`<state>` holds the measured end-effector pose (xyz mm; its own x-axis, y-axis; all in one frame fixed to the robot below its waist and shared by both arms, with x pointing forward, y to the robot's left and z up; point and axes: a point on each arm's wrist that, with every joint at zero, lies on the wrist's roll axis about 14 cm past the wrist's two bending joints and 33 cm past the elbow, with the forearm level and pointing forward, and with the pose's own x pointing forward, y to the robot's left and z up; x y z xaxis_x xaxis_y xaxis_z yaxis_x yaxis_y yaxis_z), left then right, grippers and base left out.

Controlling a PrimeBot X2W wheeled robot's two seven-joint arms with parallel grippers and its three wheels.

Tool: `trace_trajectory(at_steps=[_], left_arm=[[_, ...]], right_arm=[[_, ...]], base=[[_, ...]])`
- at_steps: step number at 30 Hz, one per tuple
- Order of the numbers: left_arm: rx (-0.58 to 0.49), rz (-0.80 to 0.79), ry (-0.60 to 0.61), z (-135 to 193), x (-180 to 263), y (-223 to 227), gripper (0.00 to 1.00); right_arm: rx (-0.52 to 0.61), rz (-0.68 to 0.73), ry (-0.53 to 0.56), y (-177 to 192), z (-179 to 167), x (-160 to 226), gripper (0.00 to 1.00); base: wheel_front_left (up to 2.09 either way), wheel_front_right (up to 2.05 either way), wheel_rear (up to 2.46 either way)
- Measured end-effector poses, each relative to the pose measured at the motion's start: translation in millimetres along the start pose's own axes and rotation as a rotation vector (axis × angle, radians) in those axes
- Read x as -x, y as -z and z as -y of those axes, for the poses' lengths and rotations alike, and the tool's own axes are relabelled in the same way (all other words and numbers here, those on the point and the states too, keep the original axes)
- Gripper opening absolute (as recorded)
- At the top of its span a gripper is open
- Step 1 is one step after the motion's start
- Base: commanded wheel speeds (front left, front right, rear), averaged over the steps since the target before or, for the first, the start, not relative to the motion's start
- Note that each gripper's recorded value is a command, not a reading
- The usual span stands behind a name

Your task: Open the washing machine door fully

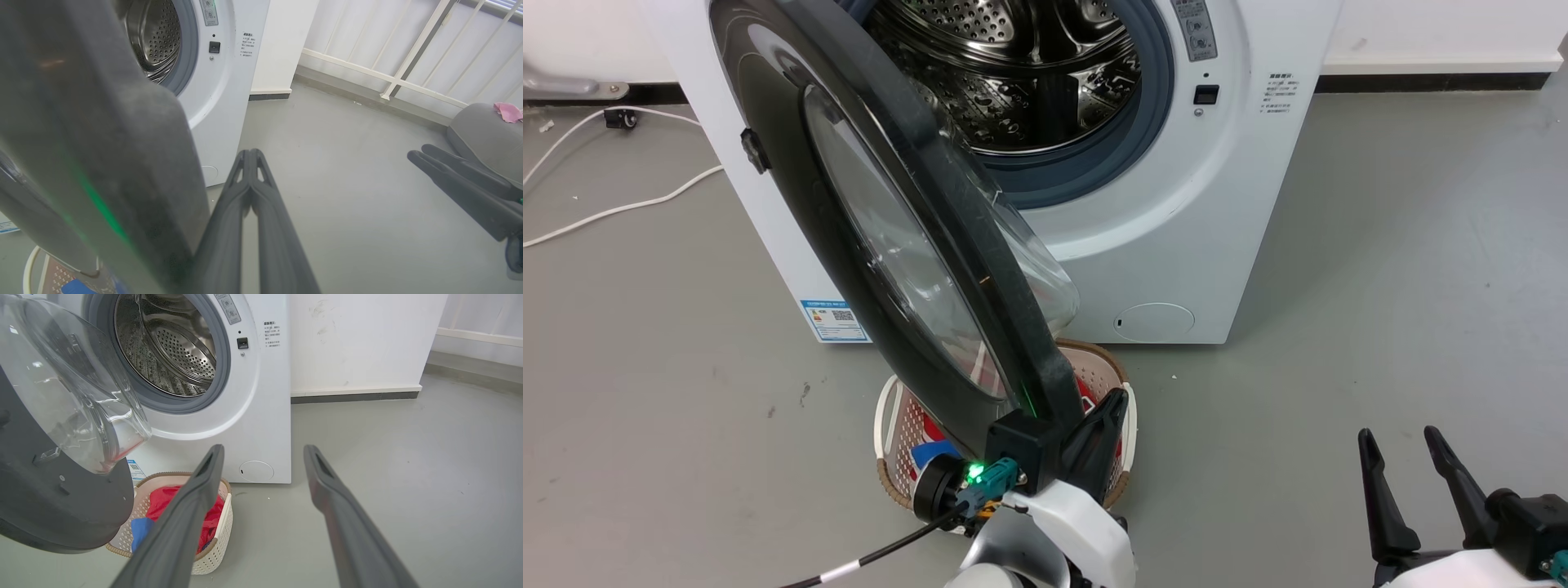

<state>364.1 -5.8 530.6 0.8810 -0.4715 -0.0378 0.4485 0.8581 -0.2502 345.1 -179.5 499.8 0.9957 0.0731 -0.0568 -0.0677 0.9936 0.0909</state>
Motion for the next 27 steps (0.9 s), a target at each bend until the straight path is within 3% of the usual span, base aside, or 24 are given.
trace_trajectory(at_steps=[14,27], left_arm=[[0.034,0.01,-0.094,-20,21,0,0.0],[0.037,0.053,-0.234,-48,64,-8,0.0]], right_arm=[[-0.014,-0.009,-0.031,2,-9,-6,1.0],[-0.008,-0.023,-0.154,2,-47,-25,1.0]], base=[[0.0,0.0,0.0],[0.0,0.0,0.0]])
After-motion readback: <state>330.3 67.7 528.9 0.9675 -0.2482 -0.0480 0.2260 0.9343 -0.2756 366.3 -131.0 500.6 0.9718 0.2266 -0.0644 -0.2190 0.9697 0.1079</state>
